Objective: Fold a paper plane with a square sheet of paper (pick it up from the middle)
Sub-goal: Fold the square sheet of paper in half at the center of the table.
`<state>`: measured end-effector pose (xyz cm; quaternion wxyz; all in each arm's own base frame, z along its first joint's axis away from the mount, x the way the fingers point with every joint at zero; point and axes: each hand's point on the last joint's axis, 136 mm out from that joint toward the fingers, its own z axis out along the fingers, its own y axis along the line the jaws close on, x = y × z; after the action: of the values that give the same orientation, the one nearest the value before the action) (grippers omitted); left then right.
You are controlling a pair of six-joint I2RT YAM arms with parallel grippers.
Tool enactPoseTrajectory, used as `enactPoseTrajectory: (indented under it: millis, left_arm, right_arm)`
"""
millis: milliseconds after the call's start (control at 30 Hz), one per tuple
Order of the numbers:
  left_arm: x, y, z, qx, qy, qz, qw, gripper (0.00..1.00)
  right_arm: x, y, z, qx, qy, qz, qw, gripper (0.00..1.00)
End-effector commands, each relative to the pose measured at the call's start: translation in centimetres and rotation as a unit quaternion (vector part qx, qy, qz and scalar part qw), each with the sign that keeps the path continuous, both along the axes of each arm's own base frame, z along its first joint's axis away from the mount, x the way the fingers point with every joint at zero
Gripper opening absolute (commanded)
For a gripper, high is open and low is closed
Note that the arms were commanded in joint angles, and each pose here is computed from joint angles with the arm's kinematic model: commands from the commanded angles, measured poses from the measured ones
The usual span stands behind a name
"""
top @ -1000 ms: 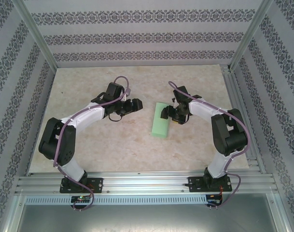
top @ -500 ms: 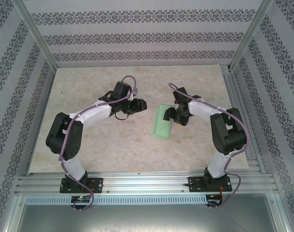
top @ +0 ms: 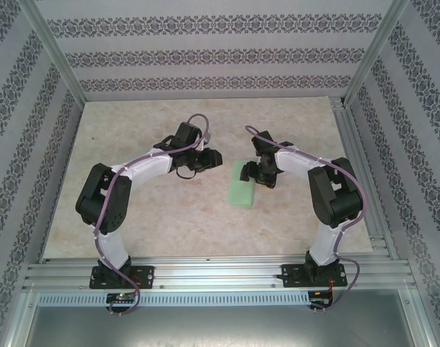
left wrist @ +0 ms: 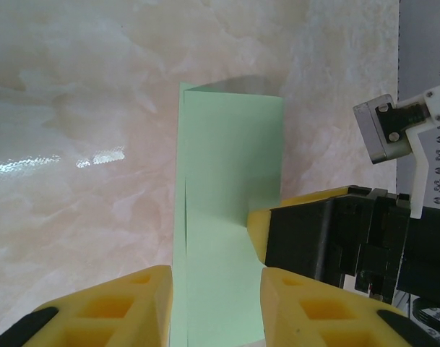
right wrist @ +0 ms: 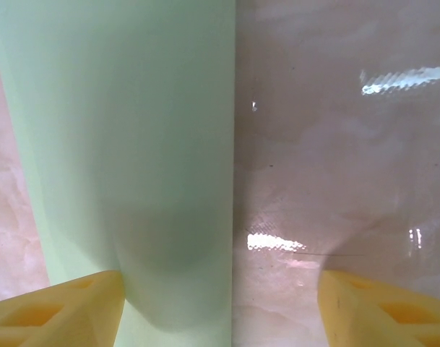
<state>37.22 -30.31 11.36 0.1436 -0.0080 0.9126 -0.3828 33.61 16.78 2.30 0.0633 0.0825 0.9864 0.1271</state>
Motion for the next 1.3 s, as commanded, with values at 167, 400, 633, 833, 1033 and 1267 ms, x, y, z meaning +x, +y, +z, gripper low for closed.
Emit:
enactPoseTrajectory:
  millis: [167,400,633,833,1033,1267]
  left_arm:
    - [0.4,-2.2,1.2,-0.026,-0.013,-0.019,0.999,0.36]
    - [0.6,-3.0,0.3,-0.031,0.002,-0.019,0.999,0.32]
    - [1.1,-3.7,-0.2,-0.037,0.009,-0.018,0.999,0.31]
    - [1.2,-3.9,-0.4,-0.038,0.012,-0.018,0.999,0.30]
    - [1.1,-4.1,-0.6,-0.038,0.015,-0.019,0.999,0.30]
    - [1.1,-4.2,-0.5,-0.038,0.014,-0.021,0.999,0.30]
  right_arm:
    - [1.4,0.2,0.0,0.001,-0.018,-0.028,0.999,0.73]
    - [1.2,0.8,-0.3,0.013,-0.014,-0.017,1.000,0.74]
    - [0.7,0.9,-0.4,0.013,-0.011,0.006,1.000,0.74]
    - [0.6,1.5,0.1,0.030,-0.019,0.022,0.999,0.75]
    - [0.5,1.6,0.3,0.042,-0.023,0.036,0.998,0.75]
    - [0.8,1.1,0.1,0.045,-0.024,0.029,0.998,0.76]
